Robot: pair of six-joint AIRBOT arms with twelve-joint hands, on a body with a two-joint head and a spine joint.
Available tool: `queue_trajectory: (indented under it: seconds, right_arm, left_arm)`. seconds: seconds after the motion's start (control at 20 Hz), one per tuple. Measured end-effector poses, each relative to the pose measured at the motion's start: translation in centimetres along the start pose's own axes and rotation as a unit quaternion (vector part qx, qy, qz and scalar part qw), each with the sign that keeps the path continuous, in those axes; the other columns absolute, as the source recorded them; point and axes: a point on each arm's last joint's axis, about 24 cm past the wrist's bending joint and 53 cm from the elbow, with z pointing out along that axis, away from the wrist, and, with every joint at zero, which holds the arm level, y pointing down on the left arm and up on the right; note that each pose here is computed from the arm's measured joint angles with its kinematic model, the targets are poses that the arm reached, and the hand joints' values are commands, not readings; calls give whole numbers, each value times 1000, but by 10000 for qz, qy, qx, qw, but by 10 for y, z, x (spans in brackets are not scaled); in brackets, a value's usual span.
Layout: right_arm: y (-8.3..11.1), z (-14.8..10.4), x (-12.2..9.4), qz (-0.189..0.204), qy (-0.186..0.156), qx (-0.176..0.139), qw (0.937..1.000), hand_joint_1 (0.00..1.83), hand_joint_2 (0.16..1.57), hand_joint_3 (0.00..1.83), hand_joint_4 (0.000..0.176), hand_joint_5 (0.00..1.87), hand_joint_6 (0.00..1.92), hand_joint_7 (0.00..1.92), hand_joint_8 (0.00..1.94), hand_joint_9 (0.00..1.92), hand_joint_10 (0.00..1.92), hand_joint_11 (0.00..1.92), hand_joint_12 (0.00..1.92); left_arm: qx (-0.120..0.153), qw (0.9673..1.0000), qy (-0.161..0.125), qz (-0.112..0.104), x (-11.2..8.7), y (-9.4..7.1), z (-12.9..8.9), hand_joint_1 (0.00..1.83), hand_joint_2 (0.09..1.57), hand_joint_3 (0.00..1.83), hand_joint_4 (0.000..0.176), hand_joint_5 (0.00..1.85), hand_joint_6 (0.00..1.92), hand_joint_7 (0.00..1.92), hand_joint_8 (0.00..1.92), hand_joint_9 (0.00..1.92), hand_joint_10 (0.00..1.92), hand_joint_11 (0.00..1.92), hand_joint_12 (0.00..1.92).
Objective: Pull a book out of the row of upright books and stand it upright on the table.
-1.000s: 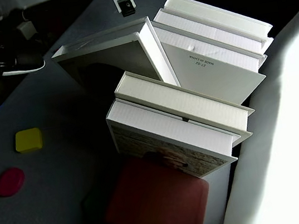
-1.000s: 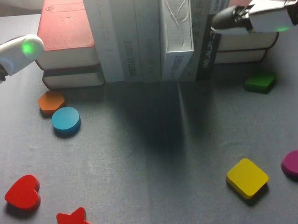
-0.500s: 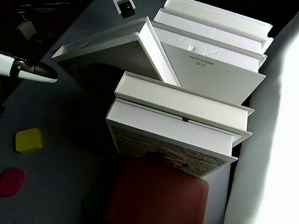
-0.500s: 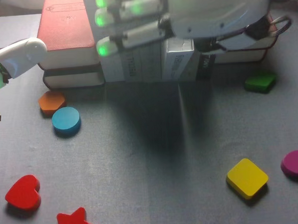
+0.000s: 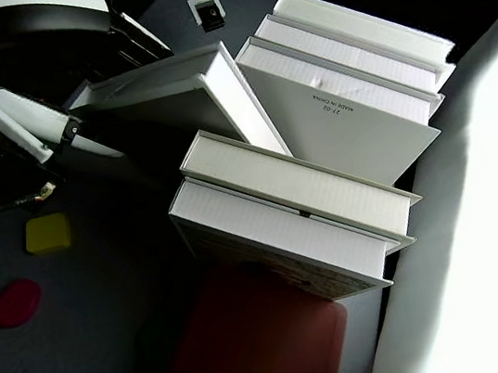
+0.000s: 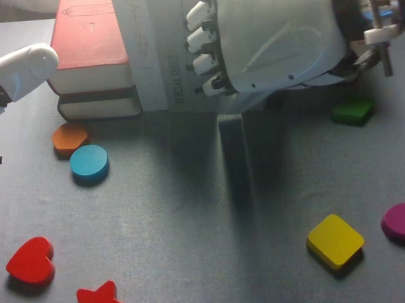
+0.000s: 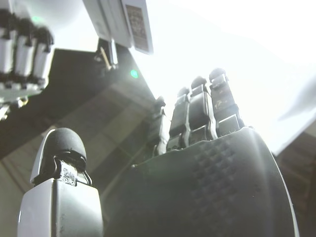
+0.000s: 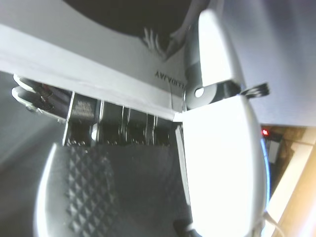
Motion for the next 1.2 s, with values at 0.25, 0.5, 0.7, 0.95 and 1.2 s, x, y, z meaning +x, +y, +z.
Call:
queue_trajectory:
  seconds: [0.25,0.5,0.7,0.95,1.2]
  right_arm:
    - [31,-19,-18,6,-296,-522,9982,1162,1302,36,0,565,1368,718,1742,743,1921,547,1921]
    - [57,-35,-32,316,-493,-1061,9926,1198,1265,3,0,746,1170,713,1709,694,1921,567,1921]
    - [66,-49,-39,453,-613,-1279,9889,1199,1265,3,0,746,1169,713,1708,694,1921,567,1921]
    - [72,-73,-46,898,-790,-1472,9818,1199,1265,2,0,747,1168,713,1708,694,1921,567,1921]
    - [74,-85,-40,1475,-676,-1594,9738,1199,1265,2,0,747,1168,713,1708,694,1921,567,1921]
  left_arm:
    - [-59,10000,2,-14,1,4,-2,187,1151,0,85,5,0,0,0,0,0,0,0]
    - [-74,10000,-20,-60,2,6,-3,208,1175,7,67,17,3,0,0,0,0,0,0]
    - [-70,9999,-22,-83,2,6,-3,230,1169,2,74,30,5,0,0,0,0,0,0]
    - [-70,9999,-22,-83,2,6,-3,210,1160,0,111,8,0,0,0,0,0,0,0]
    - [-69,9999,-28,-84,2,6,-3,235,1175,5,114,13,1,0,0,0,0,0,0]
